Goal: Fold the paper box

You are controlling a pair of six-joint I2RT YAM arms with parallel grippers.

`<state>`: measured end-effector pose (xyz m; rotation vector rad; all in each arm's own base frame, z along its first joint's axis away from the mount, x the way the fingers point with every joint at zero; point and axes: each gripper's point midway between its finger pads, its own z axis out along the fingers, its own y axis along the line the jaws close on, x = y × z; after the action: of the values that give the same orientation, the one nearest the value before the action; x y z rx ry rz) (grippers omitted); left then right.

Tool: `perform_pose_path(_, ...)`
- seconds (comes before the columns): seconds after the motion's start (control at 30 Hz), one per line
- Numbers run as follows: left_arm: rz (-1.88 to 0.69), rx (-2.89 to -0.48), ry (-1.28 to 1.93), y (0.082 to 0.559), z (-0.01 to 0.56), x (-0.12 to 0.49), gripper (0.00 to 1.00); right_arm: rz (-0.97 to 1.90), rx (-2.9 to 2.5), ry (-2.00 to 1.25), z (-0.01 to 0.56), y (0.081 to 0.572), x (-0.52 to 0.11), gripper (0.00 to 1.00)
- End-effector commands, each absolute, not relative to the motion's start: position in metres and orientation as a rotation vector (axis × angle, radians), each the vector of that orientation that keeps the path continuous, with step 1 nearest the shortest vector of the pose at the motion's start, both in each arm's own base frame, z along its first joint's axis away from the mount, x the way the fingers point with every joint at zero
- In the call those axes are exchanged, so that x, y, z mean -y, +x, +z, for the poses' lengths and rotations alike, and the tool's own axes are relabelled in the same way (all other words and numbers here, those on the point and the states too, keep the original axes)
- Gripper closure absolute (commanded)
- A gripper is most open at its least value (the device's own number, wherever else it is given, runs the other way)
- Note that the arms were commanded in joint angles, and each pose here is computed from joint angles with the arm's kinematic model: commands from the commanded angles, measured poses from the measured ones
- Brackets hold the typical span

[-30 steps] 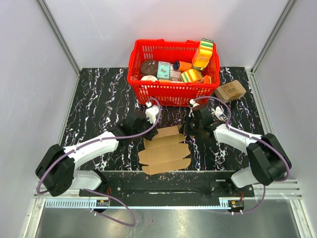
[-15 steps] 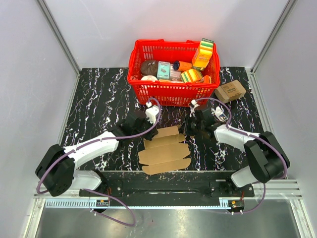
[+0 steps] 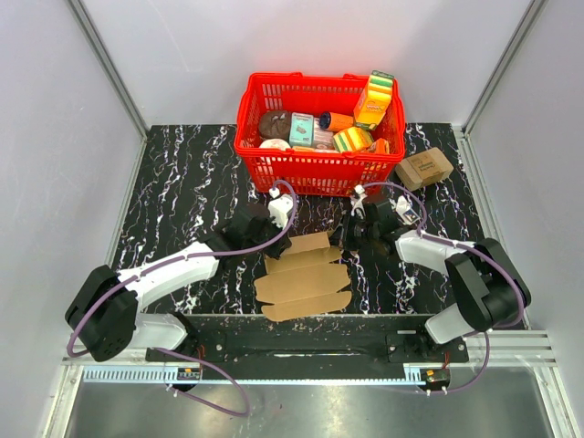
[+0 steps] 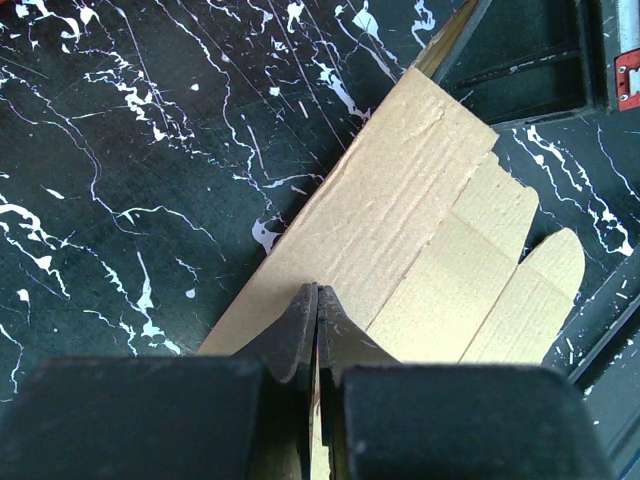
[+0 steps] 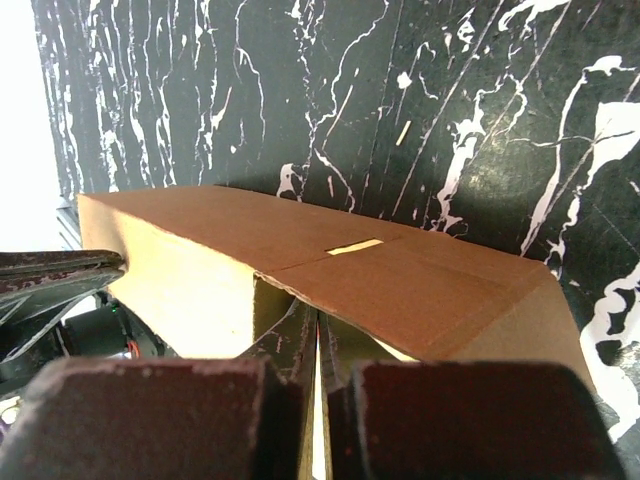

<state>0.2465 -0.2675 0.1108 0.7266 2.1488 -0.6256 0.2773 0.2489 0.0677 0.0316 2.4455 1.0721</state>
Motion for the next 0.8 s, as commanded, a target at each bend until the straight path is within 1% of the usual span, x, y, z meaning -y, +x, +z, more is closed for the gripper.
perform_pose_path(0.0,-0.634,-2.105,0.698,0.25,0.125,0.27,1.0,1.183,-2.387,0.018,0.08,0.279,-0.257,0.97)
perform_pose_path(0.2,-0.634,-2.103,0.7,0.249,0.126,0.271,1.0,1.242,-2.369,0.035,0.083,0.279,-0.258,0.97)
perform_pose_path(0.43,-0.634,-2.103,0.7,0.249,0.126,0.27,1.0,1.231,-2.373,0.05,0.082,0.281,-0.254,0.97)
perform_pose_path(0.77,-0.629,-2.103,0.698,0.25,0.126,0.269,1.0,0.834,-2.465,0.06,0.065,0.29,-0.213,0.94)
